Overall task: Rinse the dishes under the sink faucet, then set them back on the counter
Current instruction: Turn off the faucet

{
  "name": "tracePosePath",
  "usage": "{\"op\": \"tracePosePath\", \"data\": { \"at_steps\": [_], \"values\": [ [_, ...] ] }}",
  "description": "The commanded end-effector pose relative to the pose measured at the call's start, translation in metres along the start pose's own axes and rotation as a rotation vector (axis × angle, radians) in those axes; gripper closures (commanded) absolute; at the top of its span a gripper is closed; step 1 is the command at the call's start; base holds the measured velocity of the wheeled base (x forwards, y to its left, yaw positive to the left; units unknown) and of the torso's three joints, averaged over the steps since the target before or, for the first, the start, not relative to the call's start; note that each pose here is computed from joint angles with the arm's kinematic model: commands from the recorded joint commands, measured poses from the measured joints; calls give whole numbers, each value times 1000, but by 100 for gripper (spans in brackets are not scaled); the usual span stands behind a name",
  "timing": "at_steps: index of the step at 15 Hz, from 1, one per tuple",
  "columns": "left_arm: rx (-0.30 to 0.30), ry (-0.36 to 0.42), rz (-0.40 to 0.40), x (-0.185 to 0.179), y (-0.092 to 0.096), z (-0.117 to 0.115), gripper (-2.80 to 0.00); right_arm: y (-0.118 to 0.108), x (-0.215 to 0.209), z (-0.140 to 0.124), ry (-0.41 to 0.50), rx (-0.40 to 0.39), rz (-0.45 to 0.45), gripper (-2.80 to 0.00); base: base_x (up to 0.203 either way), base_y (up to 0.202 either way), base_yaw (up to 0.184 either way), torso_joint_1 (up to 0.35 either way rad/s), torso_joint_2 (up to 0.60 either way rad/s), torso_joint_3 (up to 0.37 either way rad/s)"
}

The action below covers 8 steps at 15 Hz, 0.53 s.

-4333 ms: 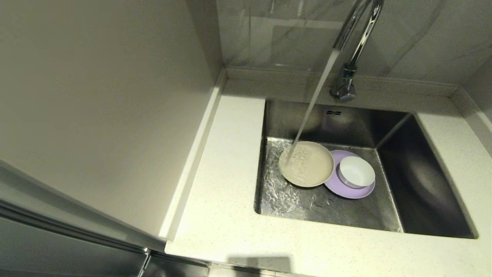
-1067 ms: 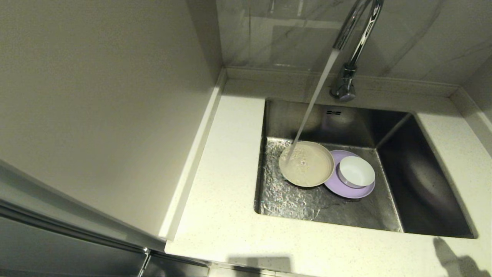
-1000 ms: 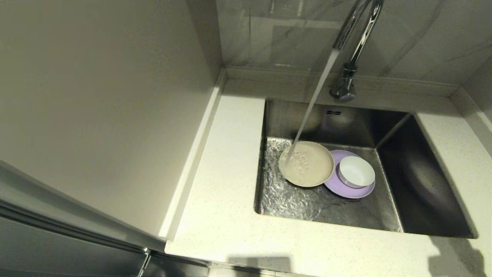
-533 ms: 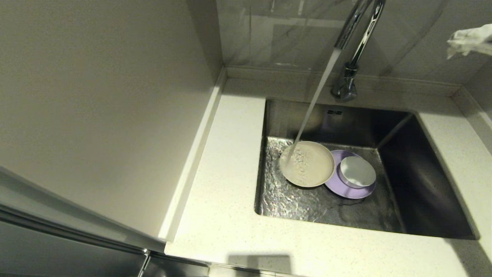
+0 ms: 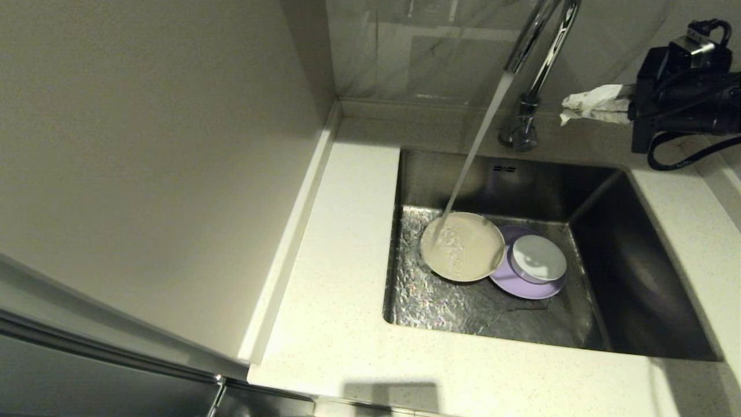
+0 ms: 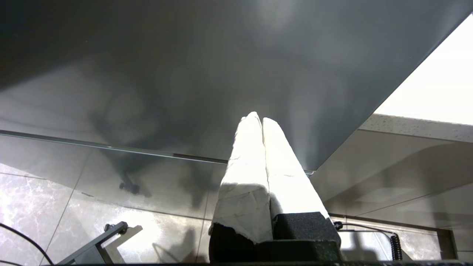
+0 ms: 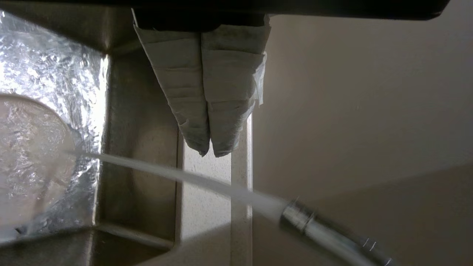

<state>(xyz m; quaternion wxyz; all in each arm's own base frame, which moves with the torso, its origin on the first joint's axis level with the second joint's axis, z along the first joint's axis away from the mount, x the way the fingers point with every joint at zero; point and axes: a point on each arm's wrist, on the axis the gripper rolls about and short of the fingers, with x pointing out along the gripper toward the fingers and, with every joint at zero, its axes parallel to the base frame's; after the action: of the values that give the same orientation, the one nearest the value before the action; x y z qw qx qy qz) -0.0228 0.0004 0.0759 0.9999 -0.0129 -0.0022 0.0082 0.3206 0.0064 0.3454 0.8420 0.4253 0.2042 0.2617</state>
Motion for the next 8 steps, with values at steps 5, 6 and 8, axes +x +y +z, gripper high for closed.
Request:
{"op": "tracePosePath", "data": {
  "at_steps": [5,6,8],
  "values": [
    [0,-3,0,0,0,0,0,-67,71,23,23,1,15,0,0,0,0,0,0,0],
    [0,-4,0,0,0,0,0,-69,76,27,17,-8,21,0,0,0,0,0,0,0],
    [0,-3,0,0,0,0,0,-77,82,33,8,-14,22,0,0,0,0,0,0,0]
  ]
}}
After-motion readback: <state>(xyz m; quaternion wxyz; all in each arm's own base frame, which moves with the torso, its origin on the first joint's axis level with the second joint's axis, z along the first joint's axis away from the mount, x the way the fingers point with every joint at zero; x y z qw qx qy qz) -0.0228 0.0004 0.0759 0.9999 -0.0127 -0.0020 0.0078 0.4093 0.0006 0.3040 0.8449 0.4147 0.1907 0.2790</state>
